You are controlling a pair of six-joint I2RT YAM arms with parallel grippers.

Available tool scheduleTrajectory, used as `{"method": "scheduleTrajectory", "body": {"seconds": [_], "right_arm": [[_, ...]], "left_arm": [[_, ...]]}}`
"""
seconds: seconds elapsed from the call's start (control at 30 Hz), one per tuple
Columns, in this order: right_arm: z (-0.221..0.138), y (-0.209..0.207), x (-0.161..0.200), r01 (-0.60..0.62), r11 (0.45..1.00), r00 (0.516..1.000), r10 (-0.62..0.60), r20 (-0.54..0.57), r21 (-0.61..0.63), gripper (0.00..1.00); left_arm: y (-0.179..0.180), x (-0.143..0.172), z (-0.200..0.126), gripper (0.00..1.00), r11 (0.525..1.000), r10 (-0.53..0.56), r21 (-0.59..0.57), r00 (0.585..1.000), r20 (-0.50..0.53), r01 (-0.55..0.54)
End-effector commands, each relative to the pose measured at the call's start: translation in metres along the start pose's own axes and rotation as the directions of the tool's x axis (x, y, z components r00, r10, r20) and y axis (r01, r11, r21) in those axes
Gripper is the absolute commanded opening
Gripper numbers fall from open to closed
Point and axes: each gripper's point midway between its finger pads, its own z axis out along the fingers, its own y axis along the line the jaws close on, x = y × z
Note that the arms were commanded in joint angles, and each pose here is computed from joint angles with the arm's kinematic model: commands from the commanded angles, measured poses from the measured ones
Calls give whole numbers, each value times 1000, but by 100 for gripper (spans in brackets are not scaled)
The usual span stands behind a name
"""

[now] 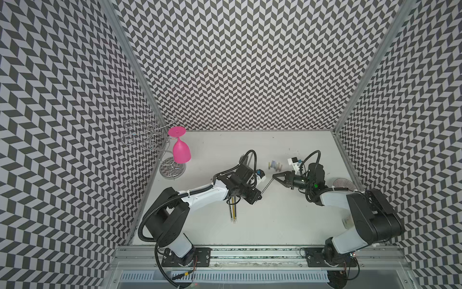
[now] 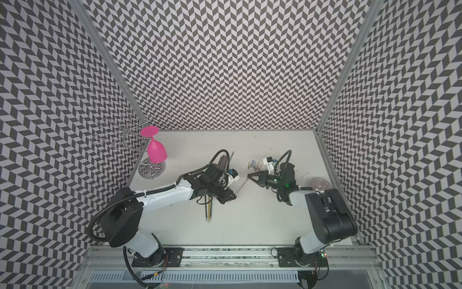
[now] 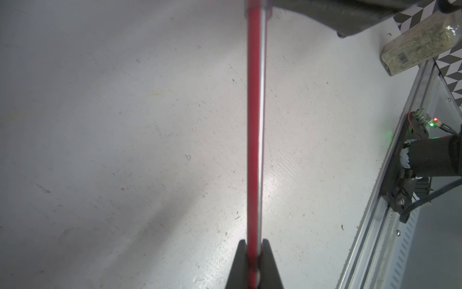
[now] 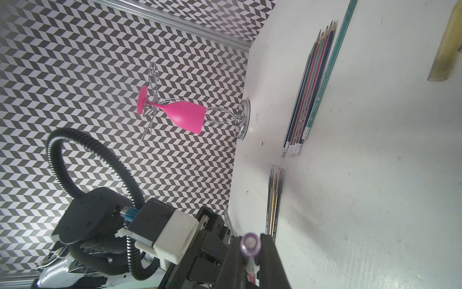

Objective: Remove the protective cover of the pencils
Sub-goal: Remove the protective sleeve from the pencil, then place the protective sleeve at the center of the board.

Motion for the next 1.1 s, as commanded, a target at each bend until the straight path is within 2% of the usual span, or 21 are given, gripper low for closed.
{"method": "scheduleTrajectory", "body": {"seconds": [0.0, 0.3, 0.47, 0.57, 0.7, 0.8, 0.87, 1.07], "right_arm": [[-11, 5, -51, 91, 995, 982, -97, 163, 43, 4], [-14, -10, -69, 72, 994, 980, -87, 178, 87, 4], [-18, -18, -87, 92, 979, 971, -129, 202, 181, 4], [-19, -44, -101, 75, 940, 969, -148, 200, 334, 5], [-25, -87, -112, 13, 855, 974, -128, 187, 518, 5], [-27, -109, -114, 6, 813, 978, -125, 165, 582, 6], [-26, -118, -112, 10, 807, 982, -119, 146, 591, 7], [-20, -132, -106, 3, 841, 991, -75, 110, 541, 9]], "left_arm": [[2, 52, 4, 0, 999, -52, -13, 980, -191, 50], [-8, 52, 3, 0, 999, -26, 24, 982, -188, 31], [-6, 50, 2, 0, 999, -29, 11, 983, -181, 32], [-5, 47, -1, 0, 1000, -29, 3, 985, -168, 30], [-4, 45, -3, 0, 1000, -26, -8, 987, -159, 25], [-4, 45, -4, 0, 1000, -28, -13, 987, -157, 26], [-3, 45, -5, 0, 1000, -29, -16, 987, -156, 26], [-4, 43, -7, 0, 1000, -27, -14, 989, -143, 25]]}}
